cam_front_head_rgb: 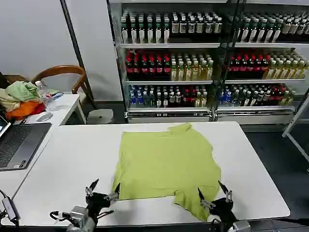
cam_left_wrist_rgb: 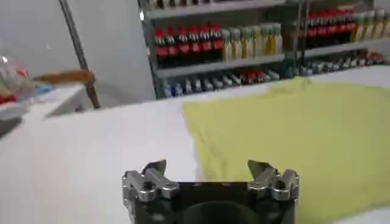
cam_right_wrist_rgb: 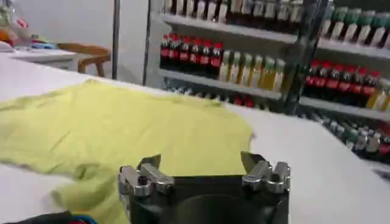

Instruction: Fold and organize the clothes.

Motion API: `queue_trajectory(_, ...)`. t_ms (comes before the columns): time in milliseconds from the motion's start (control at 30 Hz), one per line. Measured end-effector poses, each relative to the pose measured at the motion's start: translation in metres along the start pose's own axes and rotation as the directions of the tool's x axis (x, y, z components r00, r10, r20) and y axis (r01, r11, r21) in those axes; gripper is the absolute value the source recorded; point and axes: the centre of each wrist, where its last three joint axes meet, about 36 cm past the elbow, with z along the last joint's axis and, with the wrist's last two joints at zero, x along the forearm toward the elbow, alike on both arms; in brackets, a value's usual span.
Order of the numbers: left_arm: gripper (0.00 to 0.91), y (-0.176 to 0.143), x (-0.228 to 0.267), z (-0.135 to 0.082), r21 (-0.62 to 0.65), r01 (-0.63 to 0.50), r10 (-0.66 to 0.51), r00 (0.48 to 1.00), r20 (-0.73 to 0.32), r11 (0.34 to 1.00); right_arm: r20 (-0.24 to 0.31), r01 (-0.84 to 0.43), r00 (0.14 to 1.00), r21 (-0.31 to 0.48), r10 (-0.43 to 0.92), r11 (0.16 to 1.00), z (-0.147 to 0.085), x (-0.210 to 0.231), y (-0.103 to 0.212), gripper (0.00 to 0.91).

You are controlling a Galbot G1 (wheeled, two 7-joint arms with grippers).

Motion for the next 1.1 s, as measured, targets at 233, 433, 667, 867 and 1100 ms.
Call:
queue_trajectory(233,0.907,-0.002,-0.003,0.005,0.030,0.003,-0.002,0.999,-0.043,1.000,-0.047,0.003,0.999,-0.017,-0.003,1.000,0.005,0.011,0.006,0.907)
queue_trajectory(433,0.907,-0.004,-0.007,0.010,0.044,0.018,-0.015,0.997,-0.075,0.999,-0.066,0.001,0.998,-0.029,-0.003,1.000,0.009,0.015,0.011,0.907)
queue_trajectory(667,0.907,-0.007,-0.013,0.017,0.069,0.039,-0.032,0.995,-0.098,0.997,-0.085,-0.007,0.996,-0.051,0.003,0.999,0.014,0.014,0.015,0.856)
queue_trajectory(867,0.050,-0.010,-0.019,0.022,0.080,0.040,-0.032,0.994,-0.107,0.996,-0.090,0.000,0.996,-0.070,-0.006,0.998,0.017,0.013,0.018,0.000)
queue_trajectory(1100,0.050,-0.014,-0.018,0.026,0.087,0.034,-0.025,0.994,-0.110,0.996,-0.096,0.013,0.995,-0.087,-0.021,0.996,0.018,0.013,0.022,0.000)
